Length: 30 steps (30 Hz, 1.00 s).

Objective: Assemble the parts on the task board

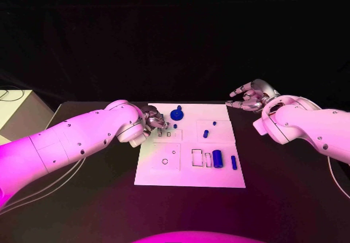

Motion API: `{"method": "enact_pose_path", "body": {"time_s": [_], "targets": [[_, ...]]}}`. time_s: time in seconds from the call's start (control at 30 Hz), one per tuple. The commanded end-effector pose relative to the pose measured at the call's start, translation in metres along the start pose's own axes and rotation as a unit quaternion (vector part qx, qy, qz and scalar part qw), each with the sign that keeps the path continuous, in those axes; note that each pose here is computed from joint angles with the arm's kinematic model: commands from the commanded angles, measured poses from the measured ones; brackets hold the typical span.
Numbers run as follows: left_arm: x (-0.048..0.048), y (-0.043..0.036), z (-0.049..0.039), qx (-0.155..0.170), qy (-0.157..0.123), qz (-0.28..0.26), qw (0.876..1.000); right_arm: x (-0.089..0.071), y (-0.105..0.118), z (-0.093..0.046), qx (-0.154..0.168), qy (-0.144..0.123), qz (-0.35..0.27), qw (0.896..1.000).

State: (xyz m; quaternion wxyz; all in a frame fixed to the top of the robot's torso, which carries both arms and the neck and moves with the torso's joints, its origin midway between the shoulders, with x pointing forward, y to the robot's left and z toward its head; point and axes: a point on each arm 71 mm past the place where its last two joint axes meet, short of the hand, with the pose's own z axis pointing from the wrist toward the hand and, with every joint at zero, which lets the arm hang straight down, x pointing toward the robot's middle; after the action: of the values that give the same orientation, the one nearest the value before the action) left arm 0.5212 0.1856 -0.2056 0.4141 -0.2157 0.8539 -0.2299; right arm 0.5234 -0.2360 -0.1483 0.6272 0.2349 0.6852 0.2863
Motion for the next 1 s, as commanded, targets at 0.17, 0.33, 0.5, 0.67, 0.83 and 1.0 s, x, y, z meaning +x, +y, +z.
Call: {"method": "enact_pose_path", "body": {"time_s": [0.17,0.33,0.5,0.67,0.83,1.0], "targets": [[0.0007,0.0060,0.0017,0.003,0.100,-0.017,0.995,0.003,0.001,0.000,-0.007,0.014,-0.001,1.000],[-0.0019,0.0113,0.0047,-0.001,0.140,-0.023,0.990,0.005,0.003,-0.001,-0.011,0.019,0.000,1.000],[-0.0082,0.0138,0.0091,-0.006,0.154,-0.024,0.988,0.008,0.005,-0.001,-0.013,0.024,0.000,1.000],[-0.0153,0.0127,0.0124,-0.010,0.147,-0.022,0.989,0.008,0.005,-0.001,-0.013,0.025,-0.001,1.000],[-0.0224,0.0073,0.0144,-0.010,0.131,-0.013,0.991,0.009,0.006,-0.001,-0.014,0.027,-0.002,1.000],[-0.0253,0.0020,0.0161,-0.010,0.122,-0.003,0.993,0.010,0.006,-0.001,-0.015,0.027,-0.003,1.000]]}}
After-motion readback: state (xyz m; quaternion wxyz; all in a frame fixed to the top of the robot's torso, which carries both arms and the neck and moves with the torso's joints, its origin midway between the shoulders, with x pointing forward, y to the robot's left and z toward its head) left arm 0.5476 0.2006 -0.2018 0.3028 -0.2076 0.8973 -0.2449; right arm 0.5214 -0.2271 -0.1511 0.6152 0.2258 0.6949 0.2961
